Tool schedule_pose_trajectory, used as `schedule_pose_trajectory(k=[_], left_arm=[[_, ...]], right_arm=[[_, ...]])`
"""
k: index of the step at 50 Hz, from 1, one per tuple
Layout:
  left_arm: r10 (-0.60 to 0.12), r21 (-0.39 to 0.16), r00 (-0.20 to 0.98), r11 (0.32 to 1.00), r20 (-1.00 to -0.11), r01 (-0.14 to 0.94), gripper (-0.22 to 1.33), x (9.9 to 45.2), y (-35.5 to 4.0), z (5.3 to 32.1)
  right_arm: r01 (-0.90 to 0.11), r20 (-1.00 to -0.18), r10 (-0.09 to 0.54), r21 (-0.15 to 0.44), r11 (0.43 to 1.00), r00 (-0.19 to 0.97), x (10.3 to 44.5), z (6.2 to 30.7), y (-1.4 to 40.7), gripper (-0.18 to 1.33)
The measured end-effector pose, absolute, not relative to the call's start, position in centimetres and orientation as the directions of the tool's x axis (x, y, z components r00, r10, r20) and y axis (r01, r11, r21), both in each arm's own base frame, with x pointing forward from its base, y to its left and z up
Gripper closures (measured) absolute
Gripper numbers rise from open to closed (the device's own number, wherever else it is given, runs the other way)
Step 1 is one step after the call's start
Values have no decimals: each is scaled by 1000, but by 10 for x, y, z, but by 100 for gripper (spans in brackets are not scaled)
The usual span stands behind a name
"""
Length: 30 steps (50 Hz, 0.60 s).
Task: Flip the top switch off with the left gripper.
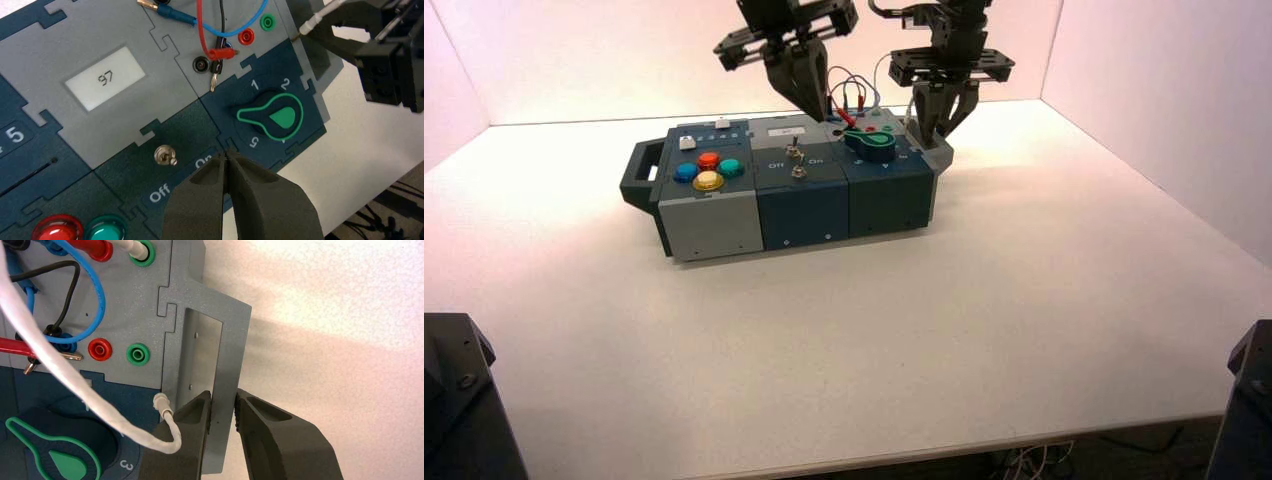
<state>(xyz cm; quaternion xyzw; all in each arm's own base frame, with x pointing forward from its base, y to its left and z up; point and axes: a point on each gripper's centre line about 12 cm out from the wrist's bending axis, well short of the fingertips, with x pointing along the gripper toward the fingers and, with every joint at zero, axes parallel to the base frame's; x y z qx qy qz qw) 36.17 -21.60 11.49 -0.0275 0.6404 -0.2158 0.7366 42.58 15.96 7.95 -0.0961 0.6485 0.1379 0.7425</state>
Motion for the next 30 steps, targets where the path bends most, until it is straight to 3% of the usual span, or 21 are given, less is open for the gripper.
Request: schedule_pose_trajectory(k=[30], left_arm=[[-328, -309, 50, 924, -943, 227, 128, 368, -201, 92]], right_arm=[[-329, -990, 80, 38, 944, 115, 427, 79, 160, 69]])
